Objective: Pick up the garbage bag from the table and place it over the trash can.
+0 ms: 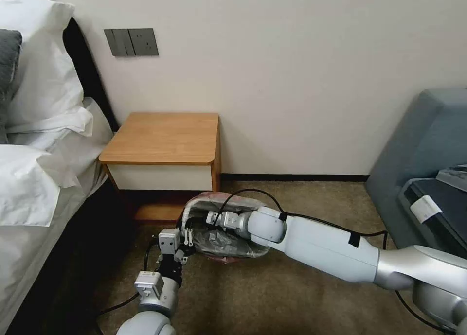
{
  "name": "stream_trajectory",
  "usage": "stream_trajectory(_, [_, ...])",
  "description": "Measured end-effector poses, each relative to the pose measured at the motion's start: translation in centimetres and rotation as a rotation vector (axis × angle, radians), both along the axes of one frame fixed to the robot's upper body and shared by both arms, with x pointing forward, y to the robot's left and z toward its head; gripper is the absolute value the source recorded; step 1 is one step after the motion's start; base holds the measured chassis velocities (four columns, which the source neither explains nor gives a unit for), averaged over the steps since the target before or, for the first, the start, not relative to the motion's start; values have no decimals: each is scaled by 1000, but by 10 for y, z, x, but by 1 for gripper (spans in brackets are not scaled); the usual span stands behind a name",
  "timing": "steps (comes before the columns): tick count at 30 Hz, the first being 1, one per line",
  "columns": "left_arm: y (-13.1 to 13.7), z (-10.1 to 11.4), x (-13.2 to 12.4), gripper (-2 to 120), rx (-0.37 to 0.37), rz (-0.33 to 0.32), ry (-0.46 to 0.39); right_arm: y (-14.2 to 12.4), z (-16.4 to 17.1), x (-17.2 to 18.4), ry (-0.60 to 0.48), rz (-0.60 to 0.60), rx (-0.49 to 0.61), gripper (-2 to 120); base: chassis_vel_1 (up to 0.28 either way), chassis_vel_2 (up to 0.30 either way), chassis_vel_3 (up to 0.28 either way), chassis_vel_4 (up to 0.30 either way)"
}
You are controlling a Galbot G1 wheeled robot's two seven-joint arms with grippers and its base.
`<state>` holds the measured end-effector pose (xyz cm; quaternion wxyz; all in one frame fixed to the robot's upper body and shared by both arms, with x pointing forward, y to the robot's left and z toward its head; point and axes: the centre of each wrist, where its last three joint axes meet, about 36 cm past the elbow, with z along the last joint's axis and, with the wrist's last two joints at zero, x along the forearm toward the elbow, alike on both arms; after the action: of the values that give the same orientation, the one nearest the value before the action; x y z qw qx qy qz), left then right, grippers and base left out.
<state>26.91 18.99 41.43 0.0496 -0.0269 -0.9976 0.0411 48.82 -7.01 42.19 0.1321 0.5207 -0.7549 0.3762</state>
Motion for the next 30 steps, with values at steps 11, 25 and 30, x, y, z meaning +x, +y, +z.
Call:
stream_trajectory(11, [7,-5,6,8,-38,88,80,-83,44,-61,-78,-1,135,0,0,0,0,0])
stream_trajectory(25, [6,-2,6,8,-118,107,153,-135,67,-114,-106,-54,317,0,0,0,0,0])
stream_trajectory(30, [11,9,4,8,-226,129,206,-140,65,-115,-120,-76,351,0,0,0,0,0])
